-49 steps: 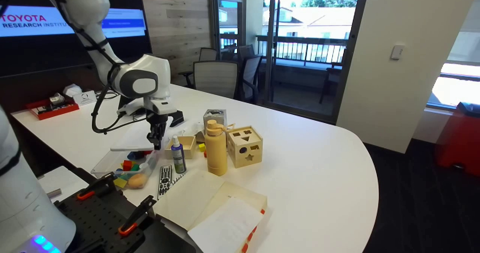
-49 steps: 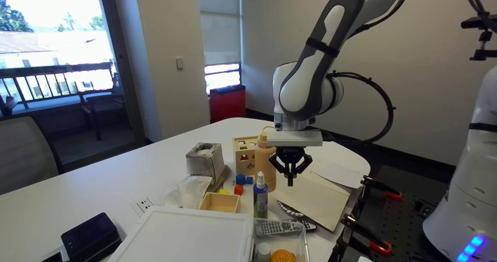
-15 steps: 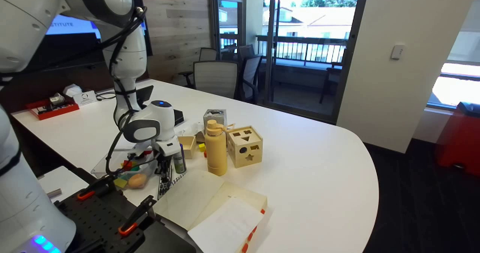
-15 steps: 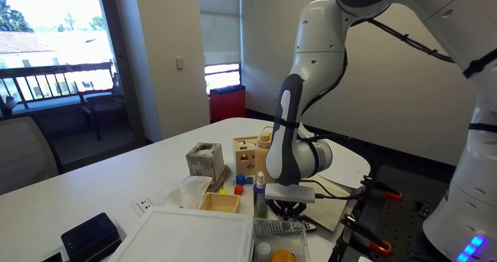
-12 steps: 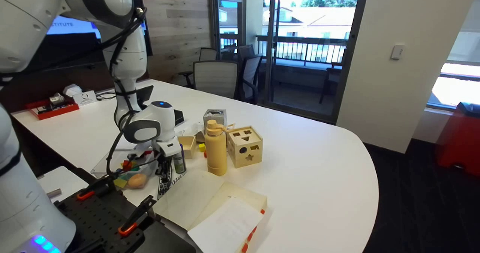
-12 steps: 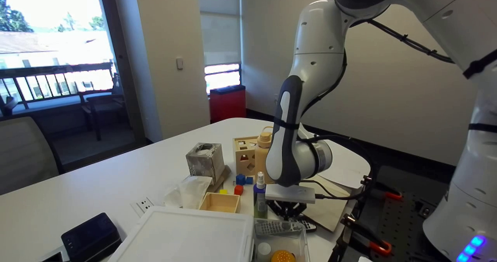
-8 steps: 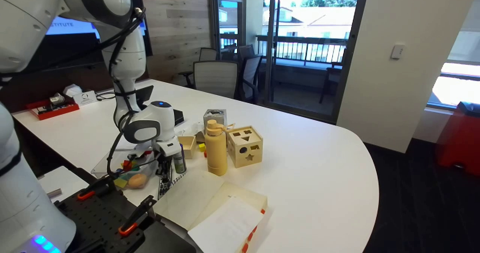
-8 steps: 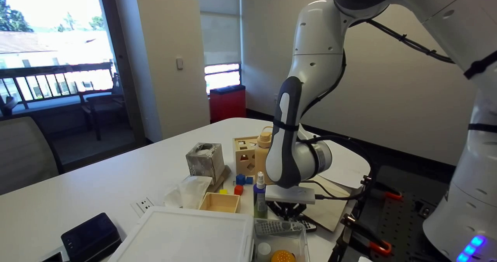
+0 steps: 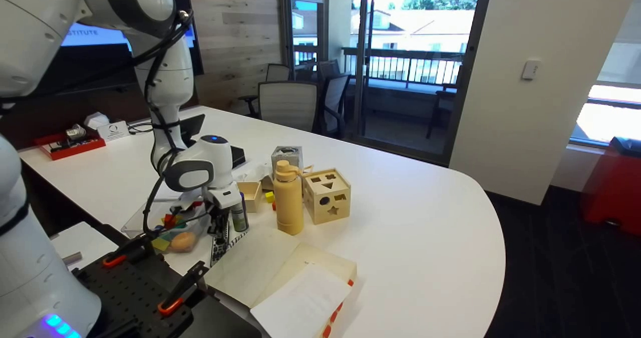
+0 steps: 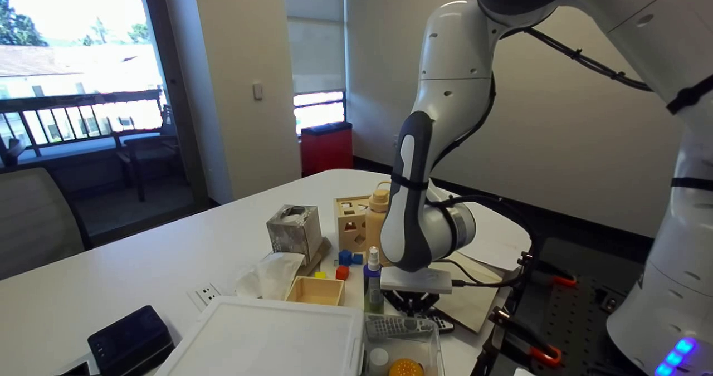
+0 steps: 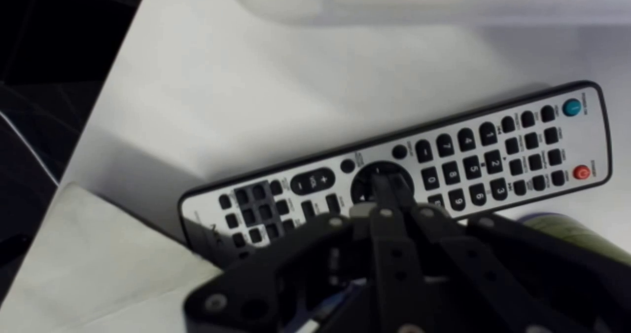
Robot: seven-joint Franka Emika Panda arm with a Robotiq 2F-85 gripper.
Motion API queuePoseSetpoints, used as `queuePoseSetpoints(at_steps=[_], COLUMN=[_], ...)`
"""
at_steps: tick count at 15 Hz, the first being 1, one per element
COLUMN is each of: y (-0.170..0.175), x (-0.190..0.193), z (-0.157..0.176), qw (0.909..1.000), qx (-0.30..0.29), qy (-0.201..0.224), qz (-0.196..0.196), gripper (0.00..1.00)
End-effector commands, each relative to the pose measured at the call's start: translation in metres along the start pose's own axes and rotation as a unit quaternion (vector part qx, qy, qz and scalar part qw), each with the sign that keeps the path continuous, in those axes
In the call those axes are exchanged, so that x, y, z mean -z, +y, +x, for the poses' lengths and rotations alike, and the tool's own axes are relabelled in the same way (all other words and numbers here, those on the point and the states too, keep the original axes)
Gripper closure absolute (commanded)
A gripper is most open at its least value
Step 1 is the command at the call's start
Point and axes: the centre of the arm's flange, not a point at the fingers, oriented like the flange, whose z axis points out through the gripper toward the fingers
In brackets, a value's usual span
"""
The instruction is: Press a button on the grey remote control.
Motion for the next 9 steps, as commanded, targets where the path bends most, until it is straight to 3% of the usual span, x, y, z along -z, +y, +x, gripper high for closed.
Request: queuePoseSetpoints(at_steps=[1, 9], y=[-0.001, -0.006], x=[-0.033, -0.039], z=[0.004, 0.018], qw=[0.9995, 0.998], qx=[-0.01, -0.028], qy=[-0.023, -0.048], qz=[-0.021, -0.031], gripper=[1.0, 1.0])
